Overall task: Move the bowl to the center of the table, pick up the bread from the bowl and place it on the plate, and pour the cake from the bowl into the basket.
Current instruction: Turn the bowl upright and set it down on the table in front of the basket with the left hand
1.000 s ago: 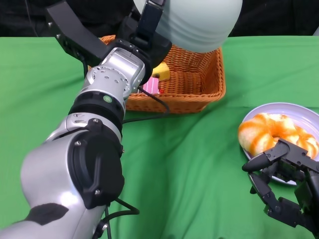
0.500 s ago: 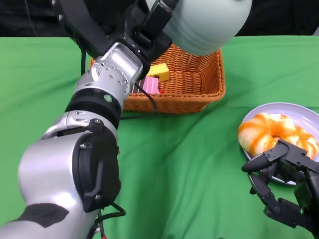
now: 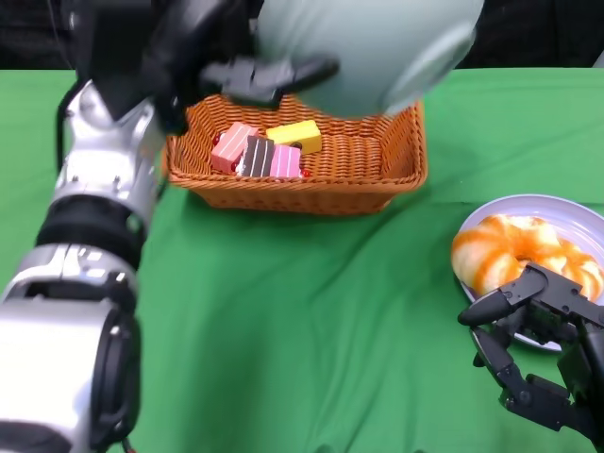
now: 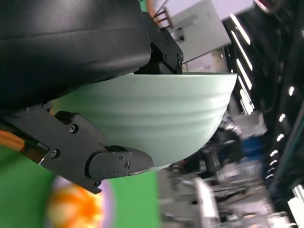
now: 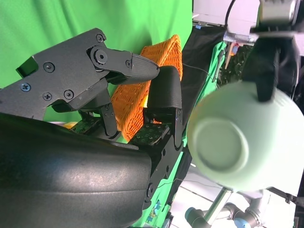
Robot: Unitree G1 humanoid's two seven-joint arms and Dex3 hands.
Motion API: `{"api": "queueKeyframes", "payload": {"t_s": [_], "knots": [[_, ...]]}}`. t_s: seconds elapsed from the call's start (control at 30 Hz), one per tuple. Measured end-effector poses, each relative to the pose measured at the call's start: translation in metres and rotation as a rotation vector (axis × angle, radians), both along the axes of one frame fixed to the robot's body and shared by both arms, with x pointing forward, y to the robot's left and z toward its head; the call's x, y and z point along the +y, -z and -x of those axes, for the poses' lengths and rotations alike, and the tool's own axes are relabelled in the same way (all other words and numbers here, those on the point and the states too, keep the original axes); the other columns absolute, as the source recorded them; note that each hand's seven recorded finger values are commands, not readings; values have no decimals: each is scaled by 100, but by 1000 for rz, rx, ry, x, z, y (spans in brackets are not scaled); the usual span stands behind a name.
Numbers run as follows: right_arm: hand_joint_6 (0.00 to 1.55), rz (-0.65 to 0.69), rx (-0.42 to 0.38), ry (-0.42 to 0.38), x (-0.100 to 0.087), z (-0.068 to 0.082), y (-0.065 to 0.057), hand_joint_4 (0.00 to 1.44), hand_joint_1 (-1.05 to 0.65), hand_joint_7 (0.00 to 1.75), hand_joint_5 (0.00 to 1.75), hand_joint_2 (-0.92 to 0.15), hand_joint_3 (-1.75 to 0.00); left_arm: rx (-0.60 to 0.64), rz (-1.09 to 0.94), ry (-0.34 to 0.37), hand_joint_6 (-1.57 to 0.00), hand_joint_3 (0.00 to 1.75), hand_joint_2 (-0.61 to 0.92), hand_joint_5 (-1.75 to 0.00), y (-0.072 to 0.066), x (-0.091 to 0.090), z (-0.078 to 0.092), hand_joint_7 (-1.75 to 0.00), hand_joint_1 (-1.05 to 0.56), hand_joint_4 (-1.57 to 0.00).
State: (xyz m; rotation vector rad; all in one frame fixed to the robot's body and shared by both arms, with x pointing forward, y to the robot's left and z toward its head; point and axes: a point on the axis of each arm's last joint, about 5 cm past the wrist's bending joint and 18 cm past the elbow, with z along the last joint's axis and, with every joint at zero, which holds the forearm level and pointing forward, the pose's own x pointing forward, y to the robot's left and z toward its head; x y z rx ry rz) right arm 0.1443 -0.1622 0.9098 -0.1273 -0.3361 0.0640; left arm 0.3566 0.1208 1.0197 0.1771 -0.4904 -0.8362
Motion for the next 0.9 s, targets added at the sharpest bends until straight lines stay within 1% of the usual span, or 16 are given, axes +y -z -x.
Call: {"api": "queueKeyframes", "payload": {"t_s": [0.07,0.13,0.17,0.27,0.37,0.43,0.5,0.57,0.63,0.7,0.73,0.77,0.8,0.87,0.9], "knots": [[72,0,1,-1,0,0,0,74,-17,120,151,-65,-75,-116,-72,3,-74,79,74,-174,4,7,5,-137,-20,-78],[72,0,2,-1,0,0,0,74,-16,120,151,-64,-75,-202,-133,3,-74,78,73,-174,8,13,11,-137,-20,-78],[72,1,1,-2,-1,0,0,74,-16,120,151,-64,-75,-232,-160,4,-75,87,66,-174,12,16,13,-137,-15,-77],[72,4,1,-3,-1,0,0,73,-16,120,152,-64,-76,-319,-221,9,-76,97,59,-171,26,25,23,-135,-11,-78],[71,2,2,-4,-1,-1,0,72,-17,120,152,-64,-75,-422,-256,-14,-80,101,55,-161,41,35,35,-129,-8,-82],[71,-1,4,-3,-1,-1,0,72,-17,120,153,-65,-74,-498,-281,-21,-81,99,55,-161,48,40,43,-128,-8,-83],[71,-2,4,-4,-1,-1,0,72,-17,120,153,-65,-74,-580,-304,-24,-82,88,61,-164,53,46,50,-126,-14,-81],[71,0,2,-5,-2,-2,-1,72,-17,120,153,-66,-73,-648,-327,-20,-84,80,65,-164,56,52,56,-125,-16,-81],[72,1,-2,-4,-2,-3,-1,72,-16,120,153,-65,-73,-690,-348,-19,-78,72,66,-170,63,58,63,-140,-12,-79],[72,2,-3,-4,-2,-4,-1,73,-18,120,153,-65,-73,-709,-385,-20,-72,61,63,-174,71,62,69,-154,-7,-77],[72,3,-1,-4,-2,-4,-1,73,-18,120,152,-65,-73,-715,-409,-18,-71,58,62,-174,74,64,71,-157,-6,-77],[72,3,0,-4,-2,-4,-1,73,-18,120,152,-65,-73,-720,-434,-18,-72,51,64,-174,77,65,73,-156,-6,-78],[72,3,2,-5,-2,-4,0,73,-18,120,152,-65,-73,-723,-454,-25,-72,37,71,-174,81,67,75,-156,-6,-78],[72,3,5,-6,-2,-4,0,73,-18,120,152,-65,-74,-725,-490,-44,-73,26,77,-175,87,69,77,-156,-6,-79],[72,3,5,-7,-2,-4,0,73,-18,120,152,-65,-74,-728,-502,-54,-75,18,80,-173,90,69,77,-152,-7,-79]]}}
